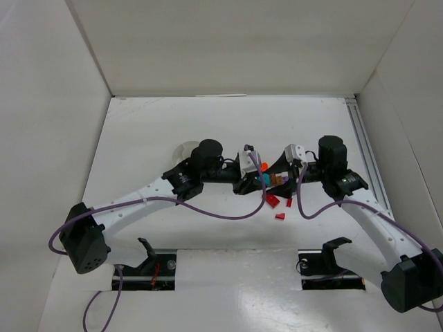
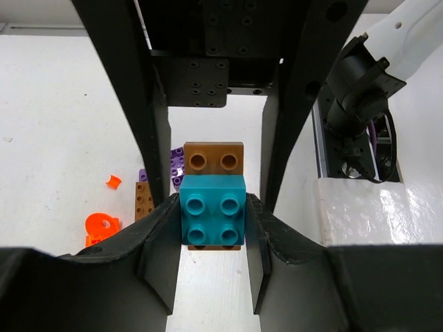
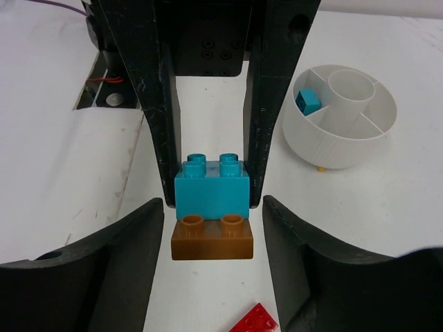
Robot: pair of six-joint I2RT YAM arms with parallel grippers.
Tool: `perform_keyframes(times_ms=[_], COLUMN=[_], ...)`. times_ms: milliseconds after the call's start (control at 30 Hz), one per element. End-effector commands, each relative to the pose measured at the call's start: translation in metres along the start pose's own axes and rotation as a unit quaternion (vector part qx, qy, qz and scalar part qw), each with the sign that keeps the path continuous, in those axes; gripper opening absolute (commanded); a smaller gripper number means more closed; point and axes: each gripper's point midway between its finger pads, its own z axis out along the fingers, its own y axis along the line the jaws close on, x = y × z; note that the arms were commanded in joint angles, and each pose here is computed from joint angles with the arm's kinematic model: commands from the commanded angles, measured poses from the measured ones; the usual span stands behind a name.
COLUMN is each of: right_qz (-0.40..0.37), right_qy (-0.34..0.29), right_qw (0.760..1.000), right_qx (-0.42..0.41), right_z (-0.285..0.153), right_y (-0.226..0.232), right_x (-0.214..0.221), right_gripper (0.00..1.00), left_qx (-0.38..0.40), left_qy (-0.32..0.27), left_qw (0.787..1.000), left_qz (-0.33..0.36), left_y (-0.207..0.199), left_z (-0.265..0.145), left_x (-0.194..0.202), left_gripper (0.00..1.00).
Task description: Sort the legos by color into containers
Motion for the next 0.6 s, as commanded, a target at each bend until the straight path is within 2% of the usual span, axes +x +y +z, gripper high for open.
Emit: perform_keyframes(times_ms=[0,167,367,433,567], right_qz=[-0.036,-0.031,-0.024,-0.006,0.009], right_qy=[-0.016,-0.012,-0.002,0.004,0.009], right_qw=[0.999,0.999,1.000,0.999,0.997], right_qx=[-0.010,-0.006,0.020,0.041,0.071], right_z=[0.002,0.003,-0.003,-0.011,-0.027], right_y=[-0.003,-0.006,-0.016,-0.024,-0.037], right_x=[-0.021,-0.018,-0.010,0.002,0.015], right_gripper=[0.63,0.40,0.27,0.16,0.15], left_qx=[-0.005,-0.011,-0.050,-0.062,-0.093], left_qy=[-0.036,-0.039,-0.037,-0.047,-0.063], left_qw=[0.999,0.999,0.998,0.997,0.994], left_qz=[0.028,0.031,0.013,0.013,0.003], left_y=[-0.002,-0.002,0.009,0.013,0.022], left_z=[-0.009,-0.013,-0.020,-0.026,-0.047], left_x=[-0.027,-0.029,-0.024,-0.028,-0.030], left_gripper=[0.00,0.00,0.00,0.00,0.00])
